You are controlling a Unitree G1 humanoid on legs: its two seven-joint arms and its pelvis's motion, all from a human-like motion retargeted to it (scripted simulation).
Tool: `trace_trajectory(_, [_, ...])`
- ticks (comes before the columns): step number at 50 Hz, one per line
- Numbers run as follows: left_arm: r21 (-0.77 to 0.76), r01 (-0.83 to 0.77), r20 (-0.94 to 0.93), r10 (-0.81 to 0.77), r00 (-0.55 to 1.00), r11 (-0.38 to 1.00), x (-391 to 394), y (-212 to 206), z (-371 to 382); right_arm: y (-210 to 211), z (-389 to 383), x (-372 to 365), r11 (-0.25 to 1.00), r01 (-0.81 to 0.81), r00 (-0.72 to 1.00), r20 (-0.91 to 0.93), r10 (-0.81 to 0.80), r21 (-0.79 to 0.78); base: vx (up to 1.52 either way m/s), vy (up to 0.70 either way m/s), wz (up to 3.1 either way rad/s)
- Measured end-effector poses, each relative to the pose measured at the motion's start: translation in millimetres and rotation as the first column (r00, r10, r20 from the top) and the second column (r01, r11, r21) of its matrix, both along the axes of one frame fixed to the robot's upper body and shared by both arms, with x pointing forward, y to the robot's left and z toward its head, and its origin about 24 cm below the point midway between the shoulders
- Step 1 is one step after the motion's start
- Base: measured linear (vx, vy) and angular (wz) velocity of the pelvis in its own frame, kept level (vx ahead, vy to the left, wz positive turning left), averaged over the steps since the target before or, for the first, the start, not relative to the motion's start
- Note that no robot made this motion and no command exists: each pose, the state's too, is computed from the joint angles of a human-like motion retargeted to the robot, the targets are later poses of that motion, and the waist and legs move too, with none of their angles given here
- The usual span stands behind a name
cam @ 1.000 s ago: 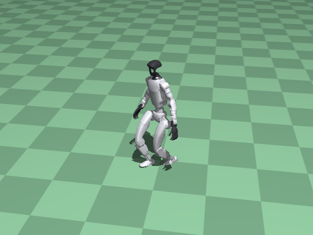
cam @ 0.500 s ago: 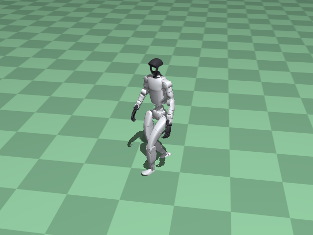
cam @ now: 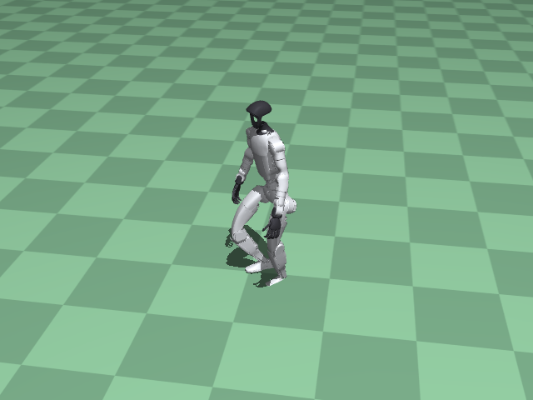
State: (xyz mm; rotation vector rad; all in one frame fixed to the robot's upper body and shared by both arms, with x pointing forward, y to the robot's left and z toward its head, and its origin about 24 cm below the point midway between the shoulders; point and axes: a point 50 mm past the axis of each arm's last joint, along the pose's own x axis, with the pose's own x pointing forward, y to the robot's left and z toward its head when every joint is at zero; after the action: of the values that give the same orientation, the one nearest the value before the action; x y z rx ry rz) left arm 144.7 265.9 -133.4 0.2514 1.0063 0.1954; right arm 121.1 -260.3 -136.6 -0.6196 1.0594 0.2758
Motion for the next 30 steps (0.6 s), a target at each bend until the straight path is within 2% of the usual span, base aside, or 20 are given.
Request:
trace_trajectory(7, [0.009, -0.024, 0.021, 0.024, 0.999, 1.0, -4.8, 5.8, 0.9, -0.7, -6.5, -14.3, 0.997, 0.079, 0.996, -0.045, -0.078, 0.014, 0.42, -0.16, -0.82])
trace_trajectory(16, [-0.002, -0.332, 0.057, 0.331, 0.942, 0.943, -28.4, 33.2, 2.7, -3.1, -8.3, -16.5, 0.985, 0.171, 0.984, -0.047, -0.17, 0.022, 0.39, -0.16, -0.84])
trace_trajectory(25, [-0.049, -0.411, 0.19, 0.412, 0.891, 0.91, -12.5, 48.0, 19.1, -26.1, 24.0, 44.5, 0.992, 0.127, 0.984, 0.127, -0.123, -0.019, 0.45, -0.06, -0.95])
trace_trajectory(30, [-0.034, -0.438, 0.199, 0.436, 0.878, 0.898, -21.2, 55.1, 20.4, -24.7, 47.0, 82.8, 0.995, 0.096, 0.958, 0.271, -0.09, -0.01, 0.52, 0.04, -0.56])
